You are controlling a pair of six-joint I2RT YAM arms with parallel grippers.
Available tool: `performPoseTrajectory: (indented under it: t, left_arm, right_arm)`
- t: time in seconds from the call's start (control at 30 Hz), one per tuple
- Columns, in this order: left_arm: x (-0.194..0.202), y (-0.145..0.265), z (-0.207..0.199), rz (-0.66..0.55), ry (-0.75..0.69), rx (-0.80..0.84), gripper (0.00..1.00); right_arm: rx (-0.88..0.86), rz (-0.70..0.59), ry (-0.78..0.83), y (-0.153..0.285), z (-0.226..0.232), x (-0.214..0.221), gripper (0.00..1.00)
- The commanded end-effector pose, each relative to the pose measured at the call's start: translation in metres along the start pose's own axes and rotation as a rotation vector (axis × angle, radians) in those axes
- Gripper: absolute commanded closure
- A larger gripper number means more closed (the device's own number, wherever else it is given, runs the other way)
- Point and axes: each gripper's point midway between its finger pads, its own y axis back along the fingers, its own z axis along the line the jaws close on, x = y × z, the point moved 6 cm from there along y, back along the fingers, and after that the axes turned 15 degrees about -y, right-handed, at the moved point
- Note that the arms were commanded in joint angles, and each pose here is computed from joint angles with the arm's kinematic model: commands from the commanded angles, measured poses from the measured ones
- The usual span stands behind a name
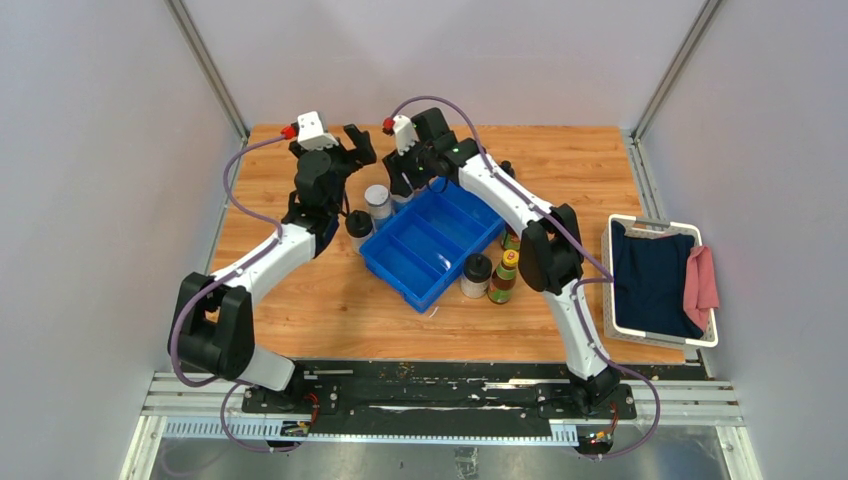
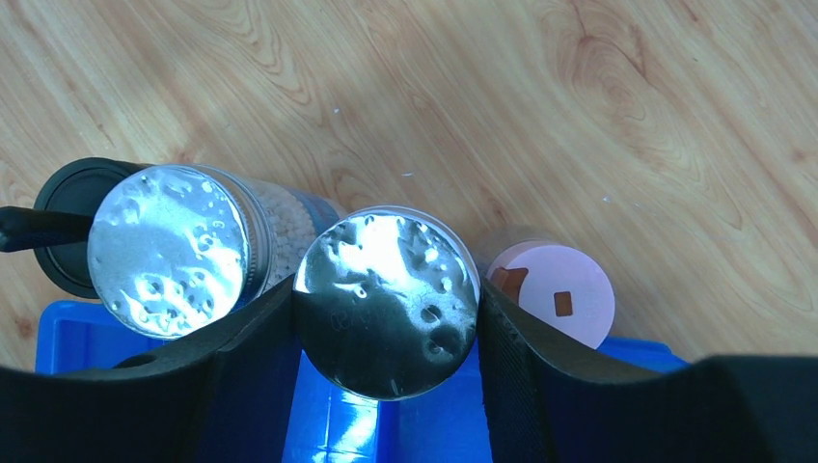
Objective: Organize the condiment bottles
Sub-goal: Pick up the bottle from the center of the board, then place the bottle in the storage box.
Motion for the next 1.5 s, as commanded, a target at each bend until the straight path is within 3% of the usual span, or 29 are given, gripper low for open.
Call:
performPoseTrajectory:
  t: [0.0,0.5,1.07,1.47]
  left_arm:
    - [-0.011,0.006,0.007,-0.037,0.016,-0.026,0.02]
    - [-0.025,0.013,0.017,-0.073,0.016,-0.087,0.02]
    - [-0.034,0.022,0.019,-0.093,0.029,-0.079,0.03]
    - [-0.030,0.026,0.017,-0.086,0.039,-0.054,0.04]
  right_arm:
    - [0.022,-0.104,0.063,0.033,0.017,-0.032,1.00]
    - [0.024,-0.216,0.104,0.065,0.030,-0.067,1.00]
    - [0.083,-0.429,0.155,0.147,0.053,-0.117,1.00]
    - [0.252,-0.433,0.095,0.189,0.035,-0.097,1.00]
